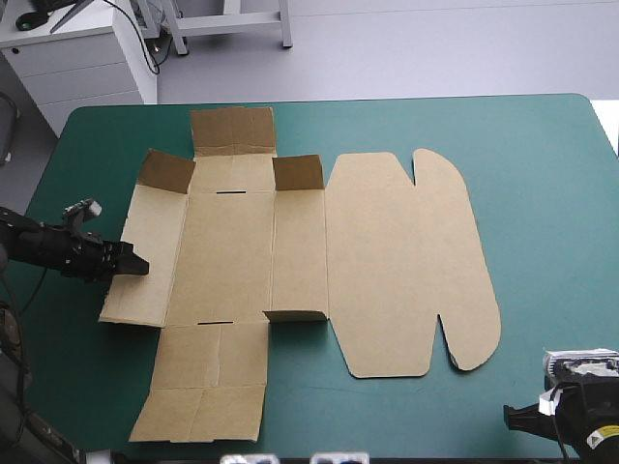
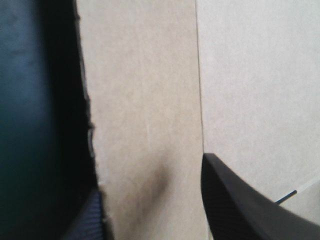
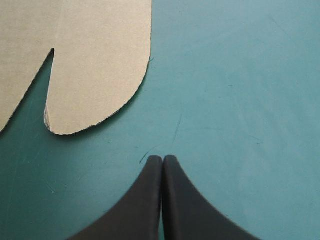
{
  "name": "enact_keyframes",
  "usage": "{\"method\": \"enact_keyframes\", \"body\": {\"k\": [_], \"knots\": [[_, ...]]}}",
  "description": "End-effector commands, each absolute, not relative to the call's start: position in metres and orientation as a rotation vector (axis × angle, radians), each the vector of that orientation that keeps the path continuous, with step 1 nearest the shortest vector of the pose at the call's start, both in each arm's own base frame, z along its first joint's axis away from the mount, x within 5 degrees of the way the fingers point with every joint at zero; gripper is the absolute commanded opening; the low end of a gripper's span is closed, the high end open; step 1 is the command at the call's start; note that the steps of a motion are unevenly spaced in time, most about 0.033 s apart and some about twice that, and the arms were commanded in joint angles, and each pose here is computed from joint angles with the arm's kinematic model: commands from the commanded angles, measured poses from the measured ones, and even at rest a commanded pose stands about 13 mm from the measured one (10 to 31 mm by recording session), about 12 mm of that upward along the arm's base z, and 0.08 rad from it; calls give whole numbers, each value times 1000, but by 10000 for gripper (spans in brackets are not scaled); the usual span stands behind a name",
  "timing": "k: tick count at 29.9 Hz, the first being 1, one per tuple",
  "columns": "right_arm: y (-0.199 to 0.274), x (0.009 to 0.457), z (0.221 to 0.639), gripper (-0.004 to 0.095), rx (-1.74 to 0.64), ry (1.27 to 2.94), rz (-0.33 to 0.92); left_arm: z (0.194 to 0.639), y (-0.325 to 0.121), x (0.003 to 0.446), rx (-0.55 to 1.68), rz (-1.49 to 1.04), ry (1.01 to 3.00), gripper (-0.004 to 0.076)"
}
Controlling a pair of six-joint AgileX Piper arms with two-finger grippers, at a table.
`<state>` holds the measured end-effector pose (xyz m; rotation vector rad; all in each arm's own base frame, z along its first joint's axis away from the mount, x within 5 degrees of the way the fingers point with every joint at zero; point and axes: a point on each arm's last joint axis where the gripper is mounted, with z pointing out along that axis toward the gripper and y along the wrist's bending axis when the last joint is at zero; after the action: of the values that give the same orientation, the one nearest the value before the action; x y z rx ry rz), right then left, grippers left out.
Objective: Fold the box
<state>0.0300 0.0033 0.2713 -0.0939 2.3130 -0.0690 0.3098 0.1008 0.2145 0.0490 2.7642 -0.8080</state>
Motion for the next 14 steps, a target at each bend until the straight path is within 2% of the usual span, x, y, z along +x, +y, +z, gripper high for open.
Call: {"method": "enact_keyframes", "body": {"k": [1,7,14], "knots": [[3,35,282,-19,-92,2251,-81,233,76,306,133,-941,2745,372],[3,35,282,-19,-92,2251,-81,232,50,311,247,-965,2758,372],[3,35,282,-19,-92,2253,-81,231,49,310,276,-945,2775,366]]}}
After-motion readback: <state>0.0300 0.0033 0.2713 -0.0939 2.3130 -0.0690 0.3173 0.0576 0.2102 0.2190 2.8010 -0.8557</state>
